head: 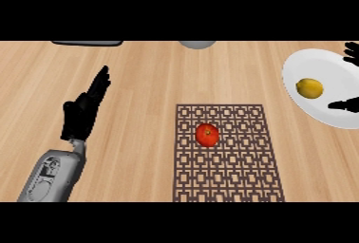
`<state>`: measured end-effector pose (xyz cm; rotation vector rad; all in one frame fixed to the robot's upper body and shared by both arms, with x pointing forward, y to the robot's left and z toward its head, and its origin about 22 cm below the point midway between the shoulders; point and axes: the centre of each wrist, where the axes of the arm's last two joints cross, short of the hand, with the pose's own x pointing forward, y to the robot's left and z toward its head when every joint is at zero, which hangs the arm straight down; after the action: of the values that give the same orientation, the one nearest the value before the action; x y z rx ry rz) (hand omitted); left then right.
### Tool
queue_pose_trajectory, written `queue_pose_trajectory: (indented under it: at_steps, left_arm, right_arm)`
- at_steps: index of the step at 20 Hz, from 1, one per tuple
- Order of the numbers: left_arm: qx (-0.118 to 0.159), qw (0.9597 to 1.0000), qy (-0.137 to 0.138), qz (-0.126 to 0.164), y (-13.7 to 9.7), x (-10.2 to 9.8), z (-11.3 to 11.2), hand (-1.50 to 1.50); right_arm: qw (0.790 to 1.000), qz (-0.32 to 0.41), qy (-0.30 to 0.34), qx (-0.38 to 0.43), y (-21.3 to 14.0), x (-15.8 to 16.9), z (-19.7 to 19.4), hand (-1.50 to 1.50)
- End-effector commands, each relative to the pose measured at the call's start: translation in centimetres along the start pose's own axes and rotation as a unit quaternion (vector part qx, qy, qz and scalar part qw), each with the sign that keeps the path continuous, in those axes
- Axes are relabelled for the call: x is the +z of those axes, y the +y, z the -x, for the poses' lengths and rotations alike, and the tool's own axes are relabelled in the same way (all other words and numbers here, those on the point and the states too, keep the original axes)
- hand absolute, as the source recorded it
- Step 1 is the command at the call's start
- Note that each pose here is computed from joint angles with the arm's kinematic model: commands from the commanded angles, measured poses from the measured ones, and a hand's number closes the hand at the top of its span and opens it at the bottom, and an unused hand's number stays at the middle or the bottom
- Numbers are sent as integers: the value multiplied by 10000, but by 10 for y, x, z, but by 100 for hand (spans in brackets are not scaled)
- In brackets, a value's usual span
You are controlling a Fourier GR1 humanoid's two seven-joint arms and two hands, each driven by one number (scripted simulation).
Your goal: Pick the lemon from the placemat and place it in the plate
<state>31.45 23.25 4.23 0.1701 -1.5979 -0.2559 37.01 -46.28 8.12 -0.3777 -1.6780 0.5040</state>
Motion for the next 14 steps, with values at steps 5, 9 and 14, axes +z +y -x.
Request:
queue_pose_trajectory:
  at_steps: [5, 9, 14]
  left_arm:
    - [-20, 10000, -43, -78, 3, -5, -6, 0]
    - [-31, 10000, -81, 0, -5, -2, -5, 0]
    - [-18, 10000, -15, -7, 7, 5, -2, 0]
  right_arm:
    - [9905, 1122, 239, -763, -69, 44, -1, -150]
    - [9888, 1240, 295, -781, -99, 68, -5, -150]
    - [9888, 1201, 394, -796, -116, 99, 2, -150]
